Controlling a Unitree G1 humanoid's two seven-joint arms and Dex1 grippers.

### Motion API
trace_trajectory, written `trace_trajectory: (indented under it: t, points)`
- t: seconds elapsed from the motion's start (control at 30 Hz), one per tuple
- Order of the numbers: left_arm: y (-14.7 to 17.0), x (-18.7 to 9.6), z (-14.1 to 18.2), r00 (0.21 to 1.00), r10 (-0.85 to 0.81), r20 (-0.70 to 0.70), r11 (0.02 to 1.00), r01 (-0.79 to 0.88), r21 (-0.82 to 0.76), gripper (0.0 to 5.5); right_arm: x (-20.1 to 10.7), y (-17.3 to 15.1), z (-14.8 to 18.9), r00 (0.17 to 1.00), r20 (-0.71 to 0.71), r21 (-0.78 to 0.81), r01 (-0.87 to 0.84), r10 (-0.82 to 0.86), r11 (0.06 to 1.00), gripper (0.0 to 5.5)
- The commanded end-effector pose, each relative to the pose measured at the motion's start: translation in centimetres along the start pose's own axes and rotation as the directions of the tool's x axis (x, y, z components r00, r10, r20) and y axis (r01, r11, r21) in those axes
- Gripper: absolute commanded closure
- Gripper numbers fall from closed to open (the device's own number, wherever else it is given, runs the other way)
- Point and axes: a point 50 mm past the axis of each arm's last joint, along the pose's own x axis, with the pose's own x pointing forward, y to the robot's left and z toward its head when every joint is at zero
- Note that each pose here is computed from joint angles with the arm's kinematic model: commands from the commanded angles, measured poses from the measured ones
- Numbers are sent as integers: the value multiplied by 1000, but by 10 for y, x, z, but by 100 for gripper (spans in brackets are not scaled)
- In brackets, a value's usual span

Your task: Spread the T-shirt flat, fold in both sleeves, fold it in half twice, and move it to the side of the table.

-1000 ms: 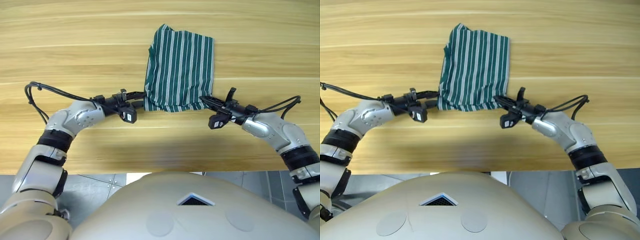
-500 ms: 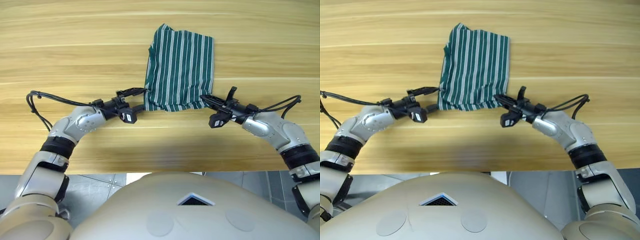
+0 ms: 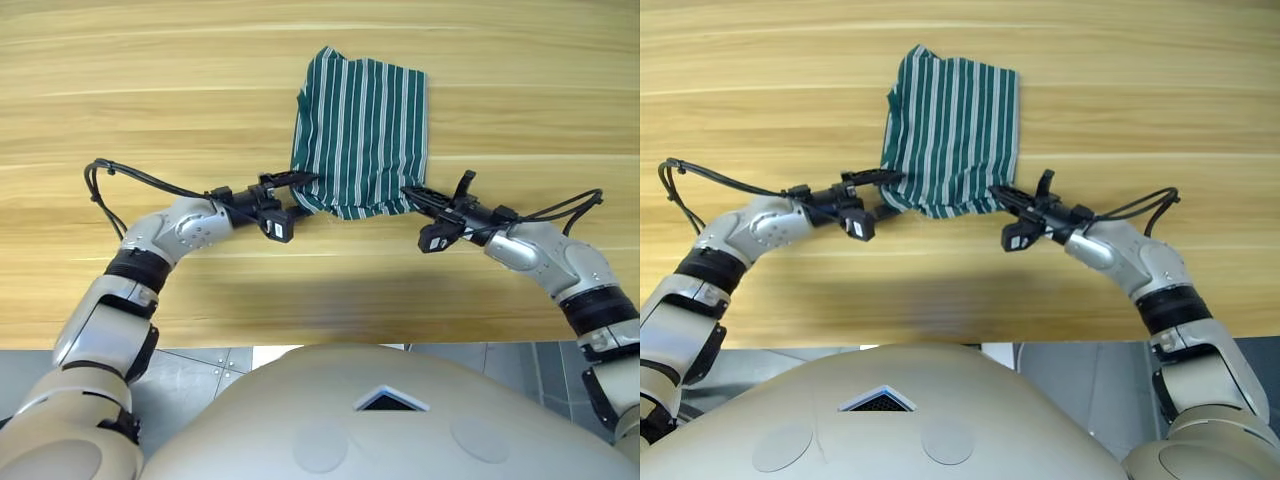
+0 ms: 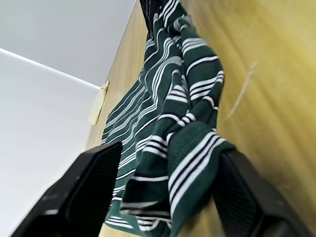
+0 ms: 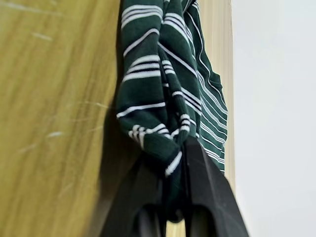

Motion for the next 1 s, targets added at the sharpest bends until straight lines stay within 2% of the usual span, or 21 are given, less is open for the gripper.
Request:
trace_trajectory:
  t: [0.03,0.1,0.37,0.8,1.0]
  points:
    - [-11,-5,-5,997,-65,-31,998,65,-4,243,-2,21,-2,994,-32,10,-105,105,994,530]
    - [-14,-7,-6,996,-77,-37,997,76,-14,243,-2,21,-2,994,-29,8,-104,104,995,530]
    - [-22,-9,-5,990,-138,-14,990,137,-40,377,-2,19,-2,995,-26,4,-97,97,995,530]
    - [-24,-15,-10,994,-100,-37,991,96,-91,532,-1,18,2,997,-3,5,-82,82,997,530]
    - [-32,-22,-5,996,-90,-22,989,87,-123,550,-1,18,8,996,25,20,-82,81,996,530]
